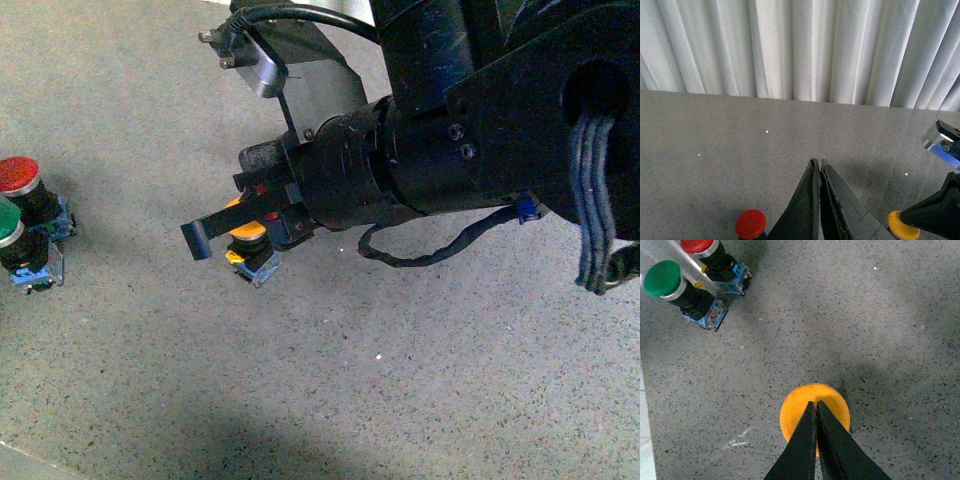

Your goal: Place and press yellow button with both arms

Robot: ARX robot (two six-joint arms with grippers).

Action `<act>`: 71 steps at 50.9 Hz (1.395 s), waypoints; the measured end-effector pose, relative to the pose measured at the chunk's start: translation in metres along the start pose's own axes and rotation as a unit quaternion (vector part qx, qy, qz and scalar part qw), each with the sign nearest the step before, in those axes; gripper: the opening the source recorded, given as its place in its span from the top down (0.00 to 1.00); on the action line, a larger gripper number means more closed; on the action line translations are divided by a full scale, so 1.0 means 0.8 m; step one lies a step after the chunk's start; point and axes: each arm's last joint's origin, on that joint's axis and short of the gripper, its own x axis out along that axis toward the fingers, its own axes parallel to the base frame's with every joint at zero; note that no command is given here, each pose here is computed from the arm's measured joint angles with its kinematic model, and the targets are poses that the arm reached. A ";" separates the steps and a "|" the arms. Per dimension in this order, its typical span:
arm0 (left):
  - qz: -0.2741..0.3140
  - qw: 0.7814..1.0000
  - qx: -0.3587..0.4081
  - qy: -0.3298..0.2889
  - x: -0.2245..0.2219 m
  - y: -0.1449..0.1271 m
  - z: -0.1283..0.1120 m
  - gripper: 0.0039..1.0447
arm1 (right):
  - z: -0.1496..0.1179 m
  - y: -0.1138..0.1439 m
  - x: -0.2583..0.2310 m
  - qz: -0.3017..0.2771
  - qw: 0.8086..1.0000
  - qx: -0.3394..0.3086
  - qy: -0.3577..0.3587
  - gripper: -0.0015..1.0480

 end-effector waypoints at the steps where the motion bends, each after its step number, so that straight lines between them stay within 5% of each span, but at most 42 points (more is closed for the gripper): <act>1: 0.000 1.000 0.000 0.000 0.000 0.000 0.000 0.99 | 0.000 0.000 0.001 0.000 1.000 0.001 0.002 0.99; 18: 0.000 1.000 0.000 0.000 0.000 0.000 0.000 0.99 | -0.008 -0.003 0.005 0.005 1.000 0.031 0.001 0.99; 31: 0.000 1.000 0.000 0.000 0.000 0.000 0.000 0.99 | 0.005 -0.013 -0.045 0.002 0.992 0.096 -0.082 0.99; 41: 0.000 1.000 0.000 0.000 0.000 0.000 0.000 0.99 | 0.023 -0.017 -0.137 -0.029 0.976 0.105 -0.189 0.99; 51: 0.000 1.000 0.000 0.000 0.000 0.000 0.000 0.99 | -0.040 -0.033 -0.246 -0.124 0.954 0.145 -0.232 0.61; 65: 0.000 1.000 0.000 0.000 0.000 0.000 0.000 0.99 | -0.110 -0.044 -0.312 -0.251 0.923 0.192 -0.219 0.16; 68: 0.000 1.000 0.000 0.000 0.000 0.000 0.000 0.99 | -0.116 -0.037 -0.319 -0.294 0.910 0.175 -0.234 0.14; 71: 0.000 1.000 0.000 0.000 0.000 0.000 0.000 0.99 | -0.124 -0.028 -0.328 -0.390 0.866 0.124 -0.289 0.24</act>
